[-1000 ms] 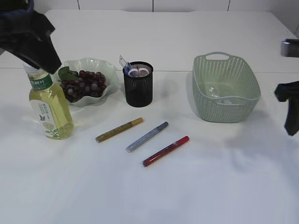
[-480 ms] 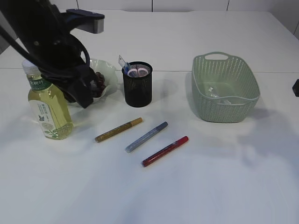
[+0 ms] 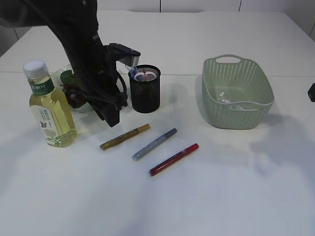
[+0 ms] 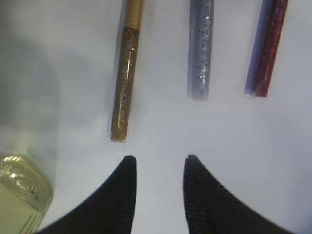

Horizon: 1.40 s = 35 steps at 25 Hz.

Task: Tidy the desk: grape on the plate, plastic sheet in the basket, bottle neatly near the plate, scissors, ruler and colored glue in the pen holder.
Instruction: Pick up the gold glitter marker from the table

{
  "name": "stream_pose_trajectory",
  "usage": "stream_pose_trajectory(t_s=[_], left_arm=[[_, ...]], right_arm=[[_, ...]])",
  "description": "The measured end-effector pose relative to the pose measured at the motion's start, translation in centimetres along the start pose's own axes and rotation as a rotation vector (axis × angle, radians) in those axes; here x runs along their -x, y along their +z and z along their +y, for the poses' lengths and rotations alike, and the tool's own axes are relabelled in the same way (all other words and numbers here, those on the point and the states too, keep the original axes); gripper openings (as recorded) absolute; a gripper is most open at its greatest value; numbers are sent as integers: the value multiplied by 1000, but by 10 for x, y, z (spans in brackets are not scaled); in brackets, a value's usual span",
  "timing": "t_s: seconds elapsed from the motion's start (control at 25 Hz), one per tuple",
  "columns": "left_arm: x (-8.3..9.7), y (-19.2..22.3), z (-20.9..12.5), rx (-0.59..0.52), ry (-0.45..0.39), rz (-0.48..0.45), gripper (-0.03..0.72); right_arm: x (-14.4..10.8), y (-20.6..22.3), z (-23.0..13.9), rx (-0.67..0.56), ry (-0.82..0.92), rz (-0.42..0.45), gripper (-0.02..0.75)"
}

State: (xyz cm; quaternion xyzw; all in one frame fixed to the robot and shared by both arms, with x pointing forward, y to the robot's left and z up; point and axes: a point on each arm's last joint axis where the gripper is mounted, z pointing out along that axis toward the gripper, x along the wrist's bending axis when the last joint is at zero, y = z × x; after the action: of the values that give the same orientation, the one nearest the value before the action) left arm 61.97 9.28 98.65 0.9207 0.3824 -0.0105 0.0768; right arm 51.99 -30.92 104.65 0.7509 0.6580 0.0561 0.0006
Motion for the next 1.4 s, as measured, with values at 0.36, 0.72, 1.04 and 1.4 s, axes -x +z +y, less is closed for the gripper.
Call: stream_pose_trajectory(t_s=[0.36, 0.72, 1.04, 1.4], left_arm=[[-18, 46, 20, -69, 26, 40, 243], [-21, 70, 23, -105, 25, 30, 247], [-22, 73, 24, -93, 29, 29, 276], [-23, 74, 27, -66, 44, 38, 278]], right_arm=[[0, 0, 0, 0, 0, 1, 378], [0, 0, 0, 0, 0, 1, 378], [0, 0, 0, 0, 0, 1, 378], [0, 0, 0, 0, 0, 1, 378]])
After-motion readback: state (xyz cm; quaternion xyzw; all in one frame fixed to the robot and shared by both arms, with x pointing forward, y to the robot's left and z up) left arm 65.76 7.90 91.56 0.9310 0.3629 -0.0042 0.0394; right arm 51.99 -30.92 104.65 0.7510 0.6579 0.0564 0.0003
